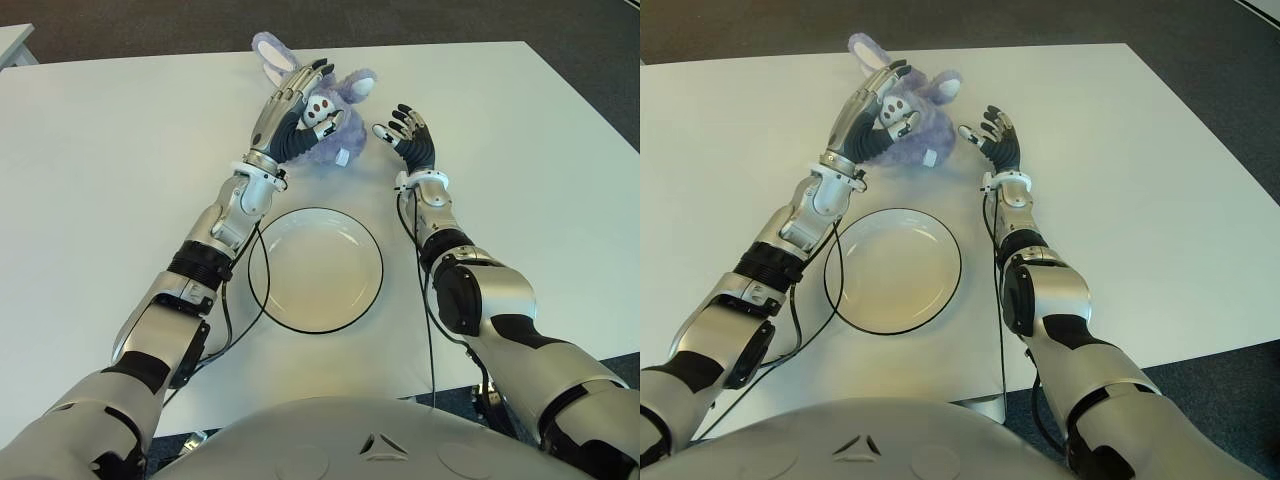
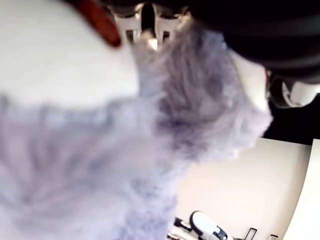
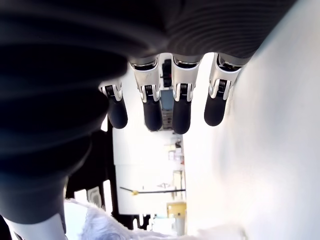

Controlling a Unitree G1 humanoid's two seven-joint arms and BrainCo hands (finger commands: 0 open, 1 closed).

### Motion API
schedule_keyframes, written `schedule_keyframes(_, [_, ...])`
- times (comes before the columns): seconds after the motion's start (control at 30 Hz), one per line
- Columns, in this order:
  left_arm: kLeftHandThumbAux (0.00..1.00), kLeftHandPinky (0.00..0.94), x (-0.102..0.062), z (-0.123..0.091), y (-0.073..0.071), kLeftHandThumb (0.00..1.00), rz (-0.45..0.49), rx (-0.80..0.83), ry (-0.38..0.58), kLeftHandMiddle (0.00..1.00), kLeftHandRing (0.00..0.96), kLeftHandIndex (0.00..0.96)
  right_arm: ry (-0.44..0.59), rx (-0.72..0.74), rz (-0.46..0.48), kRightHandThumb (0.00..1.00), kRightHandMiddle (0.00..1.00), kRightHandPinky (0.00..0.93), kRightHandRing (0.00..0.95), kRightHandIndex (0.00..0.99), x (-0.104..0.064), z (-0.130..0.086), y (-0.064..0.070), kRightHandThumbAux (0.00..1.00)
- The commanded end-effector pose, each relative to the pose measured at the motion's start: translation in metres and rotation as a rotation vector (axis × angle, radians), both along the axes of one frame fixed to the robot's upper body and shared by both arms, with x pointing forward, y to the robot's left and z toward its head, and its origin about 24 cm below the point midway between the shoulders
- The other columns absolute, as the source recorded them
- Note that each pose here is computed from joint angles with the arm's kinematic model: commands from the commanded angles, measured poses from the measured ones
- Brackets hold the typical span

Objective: Put the doll into the plate.

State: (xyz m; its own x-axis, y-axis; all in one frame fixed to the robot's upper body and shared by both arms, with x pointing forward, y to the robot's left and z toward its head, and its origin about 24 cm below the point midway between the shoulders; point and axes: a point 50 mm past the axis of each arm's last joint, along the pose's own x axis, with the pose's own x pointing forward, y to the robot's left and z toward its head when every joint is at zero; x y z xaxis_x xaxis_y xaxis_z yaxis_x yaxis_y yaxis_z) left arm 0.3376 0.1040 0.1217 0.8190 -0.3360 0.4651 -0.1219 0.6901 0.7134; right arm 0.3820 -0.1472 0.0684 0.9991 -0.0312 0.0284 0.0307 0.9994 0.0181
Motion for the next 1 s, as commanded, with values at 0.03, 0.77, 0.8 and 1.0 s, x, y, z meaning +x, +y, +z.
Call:
schedule_keyframes(0.03, [0.199, 0.046, 0.0020, -0.0059, -0.0009, 0.428, 0.003, 0.017, 0.027, 0.000, 0.011, 0.000, 0.076, 0.014, 0.000, 0.010, 0.149, 0.165, 0.144, 0.135, -0.0070, -0.0181, 0.0017, 0.762])
schedule_keyframes(0.77, [0.197, 0.019, 0.0064, -0.0118, -0.0014, 0.460, 0.007, 0.035, 0.040, 0.000, 0.000, 0.000, 0.078, 0.015, 0.000, 0.021, 0.142, 0.154, 0.135, 0.123, -0.0069, -0.0180, 0.0018, 0.745])
schedule_keyframes(0.8, [0.198, 0.019, 0.0065, -0.0120, -0.0014, 0.460, 0.007, 0.035, 0.040, 0.000, 0.000, 0.000, 0.078, 0.015, 0.000, 0.021, 0.142, 0.155, 0.136, 0.123, -0.0069, -0.0180, 0.0018, 0.745])
schedule_keyframes(1.0, [0.196, 0.015, 0.0067, -0.0132, -0.0016, 0.475, 0.005, 0.033, 0.042, 0.000, 0.000, 0.000, 0.078, 0.018, -0.001, 0.031, 0.150, 0.165, 0.144, 0.132, -0.0069, -0.0179, 0.0020, 0.745])
